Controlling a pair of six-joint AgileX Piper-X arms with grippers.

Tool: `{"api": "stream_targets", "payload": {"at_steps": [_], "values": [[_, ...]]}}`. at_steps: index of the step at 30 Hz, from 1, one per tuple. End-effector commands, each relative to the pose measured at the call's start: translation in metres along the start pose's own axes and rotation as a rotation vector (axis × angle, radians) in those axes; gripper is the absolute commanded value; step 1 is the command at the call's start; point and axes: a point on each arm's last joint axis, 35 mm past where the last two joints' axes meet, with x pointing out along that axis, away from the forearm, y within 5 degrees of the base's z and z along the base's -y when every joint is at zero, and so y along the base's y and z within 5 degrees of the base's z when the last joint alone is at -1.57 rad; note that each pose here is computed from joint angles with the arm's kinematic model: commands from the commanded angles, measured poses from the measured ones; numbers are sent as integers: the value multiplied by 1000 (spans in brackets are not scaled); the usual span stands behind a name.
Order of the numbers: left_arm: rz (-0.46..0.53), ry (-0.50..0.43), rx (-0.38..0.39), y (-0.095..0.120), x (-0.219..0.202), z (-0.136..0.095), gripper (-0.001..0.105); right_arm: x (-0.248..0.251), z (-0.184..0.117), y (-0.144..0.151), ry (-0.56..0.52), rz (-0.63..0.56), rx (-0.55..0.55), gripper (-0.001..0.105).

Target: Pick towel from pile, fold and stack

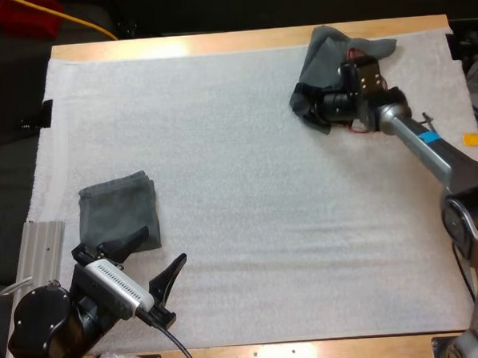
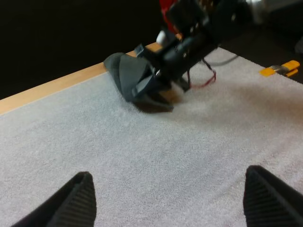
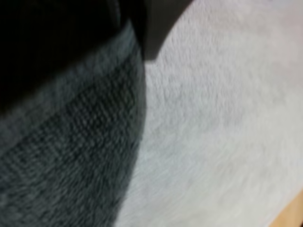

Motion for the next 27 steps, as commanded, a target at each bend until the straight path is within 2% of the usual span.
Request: {"api": "stream_targets", "payload": {"at_steps": [1, 5, 8, 11, 20, 24, 27], "values": [[-8, -8, -4, -1, -1, 2, 63, -22, 11, 20, -35, -17, -101, 1], [-8, -8, -4, -1, -1, 2, 63, -68, 11, 51, -19, -185, -359, 1], [-8, -8, -4, -1, -1, 2, 63, -102, 10, 73, -14, -248, -488, 1], [-8, -8, -4, -1, -1, 2, 63, -136, 10, 91, -39, -310, -570, 1], [-8, -8, -4, -1, -1, 2, 63, -229, -2, 133, -145, -322, -632, 1], [-8, -8, -4, -1, -1, 2, 63, -263, -14, 145, -161, -320, -636, 1], [-14, -8, -4, -1, -1, 2, 63, -283, -25, 152, -148, -277, -638, 1]]}}
